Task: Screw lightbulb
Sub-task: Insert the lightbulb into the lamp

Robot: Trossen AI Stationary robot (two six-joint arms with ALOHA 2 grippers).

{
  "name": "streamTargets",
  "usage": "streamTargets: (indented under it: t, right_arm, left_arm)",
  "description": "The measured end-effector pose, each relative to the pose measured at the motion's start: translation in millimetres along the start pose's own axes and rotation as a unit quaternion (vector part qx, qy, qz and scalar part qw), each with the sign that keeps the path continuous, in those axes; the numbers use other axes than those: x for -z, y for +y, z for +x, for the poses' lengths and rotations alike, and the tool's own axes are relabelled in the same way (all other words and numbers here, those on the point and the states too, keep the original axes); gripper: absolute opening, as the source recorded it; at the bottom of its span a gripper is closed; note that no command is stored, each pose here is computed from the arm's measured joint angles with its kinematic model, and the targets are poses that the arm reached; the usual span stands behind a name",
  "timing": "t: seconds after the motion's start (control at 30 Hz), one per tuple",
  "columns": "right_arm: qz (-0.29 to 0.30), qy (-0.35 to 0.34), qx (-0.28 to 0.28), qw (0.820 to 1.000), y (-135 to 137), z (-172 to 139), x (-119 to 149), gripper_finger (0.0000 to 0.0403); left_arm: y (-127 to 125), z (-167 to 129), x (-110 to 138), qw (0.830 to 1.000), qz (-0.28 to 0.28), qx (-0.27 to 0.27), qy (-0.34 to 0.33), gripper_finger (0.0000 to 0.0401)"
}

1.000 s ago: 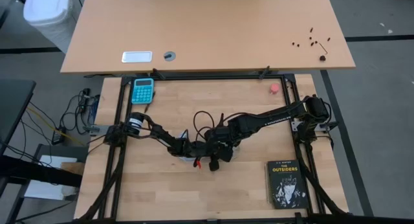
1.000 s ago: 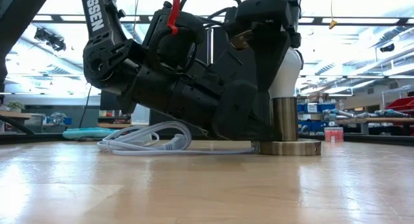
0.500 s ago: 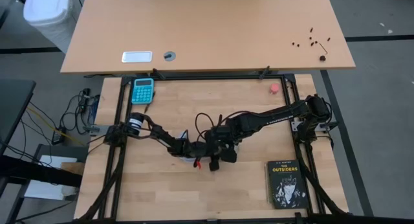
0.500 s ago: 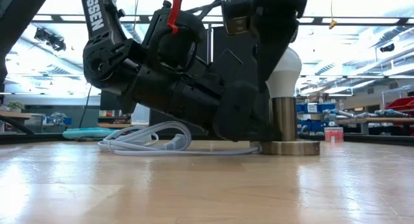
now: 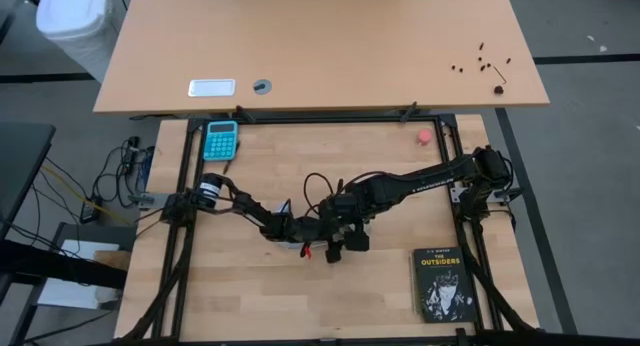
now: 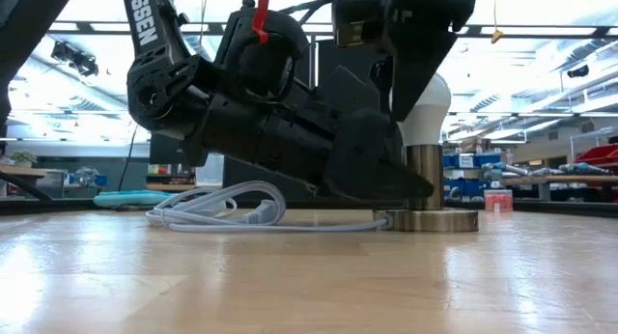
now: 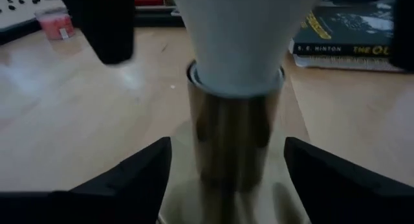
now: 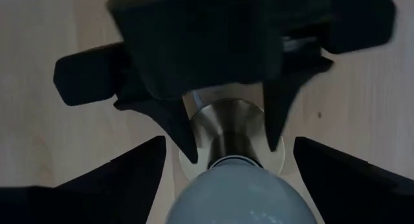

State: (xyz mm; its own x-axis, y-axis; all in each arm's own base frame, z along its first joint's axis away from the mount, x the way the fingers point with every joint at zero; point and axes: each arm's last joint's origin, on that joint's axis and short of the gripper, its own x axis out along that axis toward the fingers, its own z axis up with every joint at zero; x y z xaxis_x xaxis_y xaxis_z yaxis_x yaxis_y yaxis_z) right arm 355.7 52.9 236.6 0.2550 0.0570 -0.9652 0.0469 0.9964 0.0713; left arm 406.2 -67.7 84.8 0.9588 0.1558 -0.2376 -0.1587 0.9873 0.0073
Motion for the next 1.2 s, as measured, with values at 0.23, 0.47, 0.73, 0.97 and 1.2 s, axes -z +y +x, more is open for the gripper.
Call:
streamTargets:
  t: [0.23,0.47,0.73,0.97,1.2]
  right_arm:
    - [-0.046,0.006,0.007,0.999,7.1,-1.2,3.3,0.0345]
    - [-0.047,0.014,0.012,0.999,7.3,-1.2,5.0,0.0337]
    - [-0.094,0.023,0.014,0.995,10.8,-1.3,7.6,0.0332]
    - [-0.266,0.030,0.036,0.963,24.2,-1.3,12.3,0.0331]
    - [-0.435,0.042,0.035,0.899,31.3,-1.5,15.6,0.0331]
  left_arm:
    - [-4.1,8.7,-7.1,1.000,0.011,0.005,-0.012,0.0308]
    - [-5.7,17.7,3.5,1.000,0.025,0.004,0.002,0.0264]
    - [-4.5,17.7,4.9,1.000,0.023,0.002,0.008,0.0184]
    - [-4.4,17.6,5.7,1.000,0.025,0.002,0.014,0.0191]
    - [-4.4,17.6,6.0,1.000,0.025,0.003,0.016,0.0193]
